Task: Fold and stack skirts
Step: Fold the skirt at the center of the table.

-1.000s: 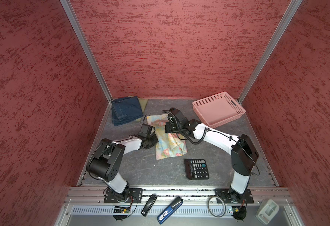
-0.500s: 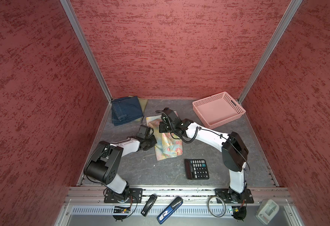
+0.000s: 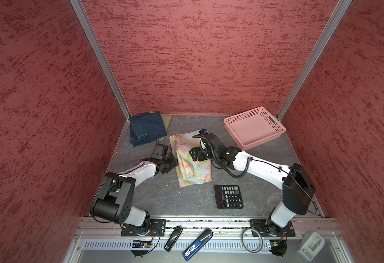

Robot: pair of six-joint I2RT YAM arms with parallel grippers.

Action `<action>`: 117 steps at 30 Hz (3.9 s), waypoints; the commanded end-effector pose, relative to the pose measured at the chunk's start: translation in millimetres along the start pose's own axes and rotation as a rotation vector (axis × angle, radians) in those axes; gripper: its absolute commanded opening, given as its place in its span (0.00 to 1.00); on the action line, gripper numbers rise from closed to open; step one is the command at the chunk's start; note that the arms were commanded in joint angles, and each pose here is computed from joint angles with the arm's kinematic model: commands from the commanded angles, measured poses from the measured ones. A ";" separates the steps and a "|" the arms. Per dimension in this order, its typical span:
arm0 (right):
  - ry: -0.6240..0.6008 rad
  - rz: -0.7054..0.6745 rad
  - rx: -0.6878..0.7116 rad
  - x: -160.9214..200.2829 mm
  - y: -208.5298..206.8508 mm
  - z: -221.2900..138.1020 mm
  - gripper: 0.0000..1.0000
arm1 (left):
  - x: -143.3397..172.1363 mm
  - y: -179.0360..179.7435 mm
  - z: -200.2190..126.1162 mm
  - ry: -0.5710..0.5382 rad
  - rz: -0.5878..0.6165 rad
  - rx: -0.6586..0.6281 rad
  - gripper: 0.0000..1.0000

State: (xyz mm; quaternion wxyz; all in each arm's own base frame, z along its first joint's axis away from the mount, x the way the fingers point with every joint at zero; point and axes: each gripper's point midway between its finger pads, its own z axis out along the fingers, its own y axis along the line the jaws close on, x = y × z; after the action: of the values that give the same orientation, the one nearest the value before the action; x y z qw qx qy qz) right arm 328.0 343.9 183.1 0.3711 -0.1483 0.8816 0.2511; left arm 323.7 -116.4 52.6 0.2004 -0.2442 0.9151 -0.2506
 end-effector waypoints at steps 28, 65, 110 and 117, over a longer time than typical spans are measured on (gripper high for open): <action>-0.210 -0.205 0.029 61.7 -55.6 -44.0 0.86 | 62.8 9.6 -37.8 0.110 0.126 0.044 0.62; -0.420 -0.304 -0.080 46.7 -25.9 -35.3 0.99 | 9.9 -155.4 -62.5 -0.021 0.244 0.275 0.00; -0.364 -0.221 0.118 72.8 -45.1 23.6 0.37 | 7.1 -170.9 -89.9 -0.051 0.261 0.346 0.00; -0.398 -0.223 0.098 60.3 -37.7 15.6 0.33 | 11.8 -165.1 -87.8 -0.042 0.256 0.343 0.00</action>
State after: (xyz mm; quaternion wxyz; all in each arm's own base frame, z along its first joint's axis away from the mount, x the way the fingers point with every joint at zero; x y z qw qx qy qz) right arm 309.4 316.9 97.3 0.5499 -0.1863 0.7932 0.1837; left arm 331.2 -216.7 204.3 0.2788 -0.0960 0.8850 -0.3603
